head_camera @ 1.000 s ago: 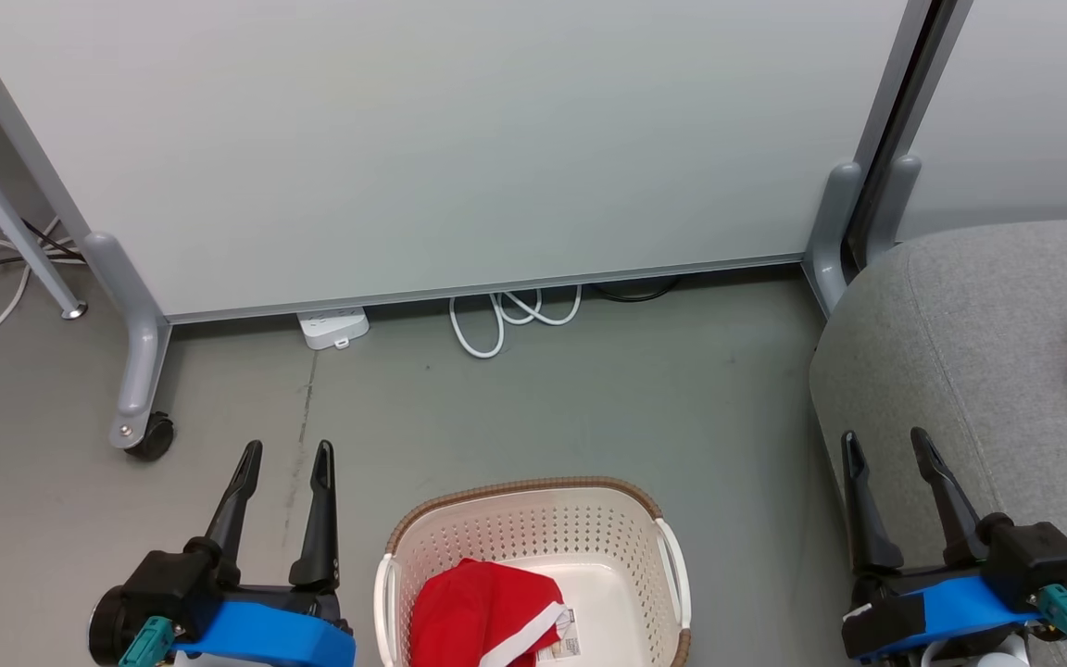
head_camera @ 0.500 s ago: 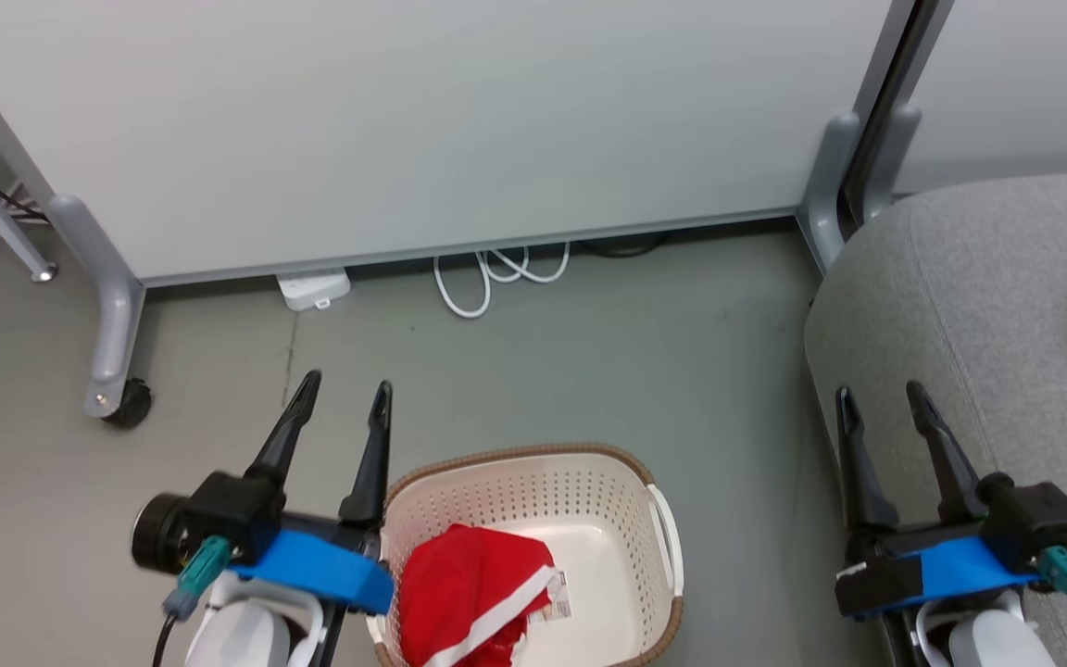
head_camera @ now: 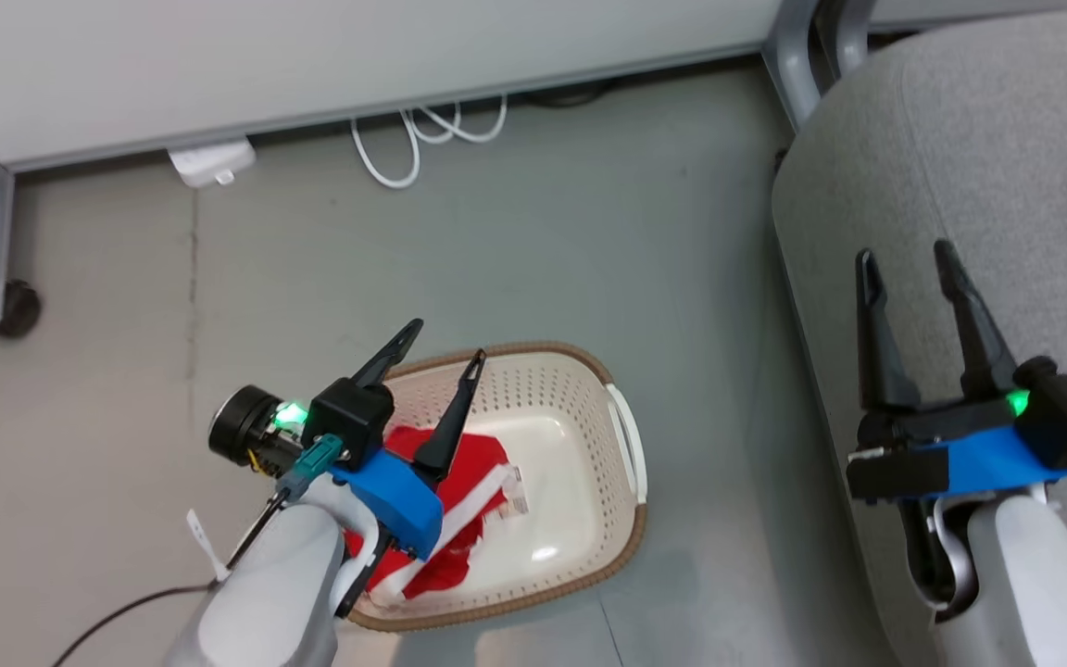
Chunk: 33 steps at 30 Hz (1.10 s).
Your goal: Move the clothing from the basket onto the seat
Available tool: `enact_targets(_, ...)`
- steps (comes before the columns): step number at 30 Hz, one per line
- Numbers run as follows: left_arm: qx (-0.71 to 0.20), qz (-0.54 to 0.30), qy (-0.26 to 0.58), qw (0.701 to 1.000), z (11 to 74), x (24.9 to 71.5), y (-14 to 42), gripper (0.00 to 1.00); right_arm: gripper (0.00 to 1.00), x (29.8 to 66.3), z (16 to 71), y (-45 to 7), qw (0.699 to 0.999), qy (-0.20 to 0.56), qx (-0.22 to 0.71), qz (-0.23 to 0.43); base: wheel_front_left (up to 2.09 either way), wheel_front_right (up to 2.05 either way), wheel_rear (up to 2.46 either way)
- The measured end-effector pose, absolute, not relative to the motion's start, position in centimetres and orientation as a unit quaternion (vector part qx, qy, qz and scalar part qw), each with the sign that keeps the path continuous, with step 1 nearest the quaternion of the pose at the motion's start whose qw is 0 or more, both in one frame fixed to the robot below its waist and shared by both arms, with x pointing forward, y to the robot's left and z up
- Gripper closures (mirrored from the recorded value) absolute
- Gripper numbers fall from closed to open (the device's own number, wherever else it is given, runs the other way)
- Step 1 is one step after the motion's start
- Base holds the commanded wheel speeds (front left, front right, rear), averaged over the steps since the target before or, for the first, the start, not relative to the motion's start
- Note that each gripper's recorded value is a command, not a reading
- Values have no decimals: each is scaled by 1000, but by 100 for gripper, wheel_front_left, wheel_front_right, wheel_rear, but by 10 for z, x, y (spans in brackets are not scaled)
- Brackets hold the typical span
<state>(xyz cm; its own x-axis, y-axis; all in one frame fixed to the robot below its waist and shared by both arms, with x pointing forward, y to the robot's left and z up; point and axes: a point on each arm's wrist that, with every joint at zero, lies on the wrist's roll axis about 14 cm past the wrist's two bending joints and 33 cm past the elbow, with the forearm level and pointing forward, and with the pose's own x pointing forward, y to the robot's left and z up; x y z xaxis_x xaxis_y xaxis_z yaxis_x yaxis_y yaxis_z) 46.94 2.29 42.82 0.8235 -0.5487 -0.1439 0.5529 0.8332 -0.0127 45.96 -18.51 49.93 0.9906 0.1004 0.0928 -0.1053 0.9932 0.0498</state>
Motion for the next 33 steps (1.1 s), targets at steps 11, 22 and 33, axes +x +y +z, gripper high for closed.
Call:
enact_targets(11, 83, -402, 196, 891, 318, 466, -13, 0, 0, 499, 476, -205, 999, -35, 7, 36, 0, 0, 0)
enact_targets(22, 148, -471, 291, 819, 220, 456, -19, 0, 0, 530, 436, -214, 1000, -13, -1, 27, 0, 0, 0)
enact_targets(33, 218, -504, 385, 742, 130, 439, -1, 0, 0, 548, 392, -219, 1000, 12, -4, 21, 0, 0, 0)
